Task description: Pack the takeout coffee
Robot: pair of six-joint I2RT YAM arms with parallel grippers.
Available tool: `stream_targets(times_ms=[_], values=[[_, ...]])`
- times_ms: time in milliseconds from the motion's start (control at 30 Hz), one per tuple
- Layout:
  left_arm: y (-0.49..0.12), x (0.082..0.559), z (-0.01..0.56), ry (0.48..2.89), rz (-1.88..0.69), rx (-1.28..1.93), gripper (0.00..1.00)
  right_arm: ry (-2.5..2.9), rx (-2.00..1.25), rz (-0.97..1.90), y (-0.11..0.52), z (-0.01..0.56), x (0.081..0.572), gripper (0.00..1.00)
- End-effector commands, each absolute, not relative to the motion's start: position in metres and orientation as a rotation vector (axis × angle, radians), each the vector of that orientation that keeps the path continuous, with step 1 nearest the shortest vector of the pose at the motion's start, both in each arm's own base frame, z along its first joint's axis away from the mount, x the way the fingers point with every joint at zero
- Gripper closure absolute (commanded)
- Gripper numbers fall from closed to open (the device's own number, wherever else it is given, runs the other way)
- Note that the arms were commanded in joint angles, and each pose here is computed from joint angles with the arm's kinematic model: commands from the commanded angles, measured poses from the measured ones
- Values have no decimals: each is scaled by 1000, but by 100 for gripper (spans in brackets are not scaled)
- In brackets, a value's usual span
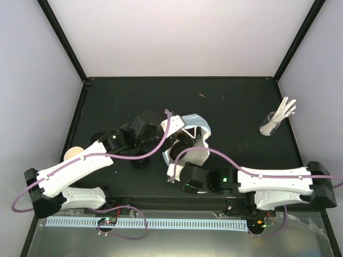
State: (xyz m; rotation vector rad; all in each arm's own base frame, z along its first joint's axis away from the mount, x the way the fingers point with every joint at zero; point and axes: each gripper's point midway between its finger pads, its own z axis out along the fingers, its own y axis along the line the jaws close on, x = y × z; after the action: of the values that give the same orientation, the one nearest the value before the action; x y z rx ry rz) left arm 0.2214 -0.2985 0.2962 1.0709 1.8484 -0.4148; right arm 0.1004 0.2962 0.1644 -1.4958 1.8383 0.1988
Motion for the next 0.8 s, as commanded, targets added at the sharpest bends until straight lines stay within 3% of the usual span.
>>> stream_targets(times_ms=[0, 167, 500, 567, 767], values=[[-306, 195, 297, 1740, -519, 1224, 99, 1666, -1538, 455, 349, 182, 75, 99], [-310, 168, 266, 1756, -680, 1288, 99, 1598, -1310, 409, 320, 216, 103, 97], [-303, 149, 240, 1832, -739, 1346, 99, 1425, -1727, -54, 295, 160, 114, 80], [-302, 154, 241, 1855, -725, 1303, 99, 1403, -1757, -66, 298, 159, 113, 73], [-306, 158, 253, 1852, -760, 1224, 98, 1388, -1771, -130, 295, 145, 118, 40]])
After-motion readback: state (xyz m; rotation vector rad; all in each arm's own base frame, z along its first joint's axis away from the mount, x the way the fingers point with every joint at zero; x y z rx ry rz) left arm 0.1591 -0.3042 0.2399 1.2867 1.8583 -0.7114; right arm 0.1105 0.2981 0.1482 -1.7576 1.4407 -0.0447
